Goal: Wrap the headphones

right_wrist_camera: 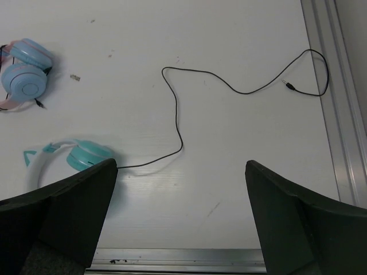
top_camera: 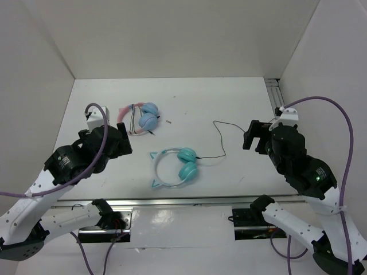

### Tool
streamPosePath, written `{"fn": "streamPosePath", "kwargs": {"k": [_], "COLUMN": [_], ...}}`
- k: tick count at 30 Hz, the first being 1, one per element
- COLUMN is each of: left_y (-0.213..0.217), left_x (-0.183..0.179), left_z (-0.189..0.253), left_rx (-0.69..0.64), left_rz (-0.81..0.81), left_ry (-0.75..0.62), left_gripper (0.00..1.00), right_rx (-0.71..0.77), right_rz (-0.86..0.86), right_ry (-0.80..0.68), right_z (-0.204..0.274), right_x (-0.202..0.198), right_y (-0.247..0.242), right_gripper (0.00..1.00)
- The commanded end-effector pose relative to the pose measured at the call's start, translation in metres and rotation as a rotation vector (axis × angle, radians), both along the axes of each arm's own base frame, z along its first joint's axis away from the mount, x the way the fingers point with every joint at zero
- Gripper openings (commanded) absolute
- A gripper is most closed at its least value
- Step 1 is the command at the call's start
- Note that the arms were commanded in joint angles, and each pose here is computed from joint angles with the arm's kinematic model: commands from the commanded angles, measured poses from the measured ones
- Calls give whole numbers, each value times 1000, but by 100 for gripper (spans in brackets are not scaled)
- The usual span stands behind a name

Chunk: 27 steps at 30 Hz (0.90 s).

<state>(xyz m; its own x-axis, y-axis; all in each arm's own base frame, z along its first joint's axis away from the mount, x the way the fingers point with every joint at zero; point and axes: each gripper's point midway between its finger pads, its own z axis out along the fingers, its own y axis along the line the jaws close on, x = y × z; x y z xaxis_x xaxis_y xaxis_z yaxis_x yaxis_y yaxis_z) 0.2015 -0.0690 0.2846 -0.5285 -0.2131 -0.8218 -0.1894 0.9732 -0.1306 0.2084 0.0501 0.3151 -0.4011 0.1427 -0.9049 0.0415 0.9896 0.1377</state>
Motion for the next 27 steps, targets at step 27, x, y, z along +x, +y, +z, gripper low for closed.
{"fn": "streamPosePath", "kwargs": {"k": [27], "left_y": [-105], "left_x": [38], "left_z": [-209], "left_rx": [-38], "left_rz": [-90], "left_ry": [355], "left_gripper": [100], "right_rx": [164], "right_rz": [334], "right_ry": [12], "right_z": [-22], "right_x": [1], "right_y": [74], "right_gripper": [100]}}
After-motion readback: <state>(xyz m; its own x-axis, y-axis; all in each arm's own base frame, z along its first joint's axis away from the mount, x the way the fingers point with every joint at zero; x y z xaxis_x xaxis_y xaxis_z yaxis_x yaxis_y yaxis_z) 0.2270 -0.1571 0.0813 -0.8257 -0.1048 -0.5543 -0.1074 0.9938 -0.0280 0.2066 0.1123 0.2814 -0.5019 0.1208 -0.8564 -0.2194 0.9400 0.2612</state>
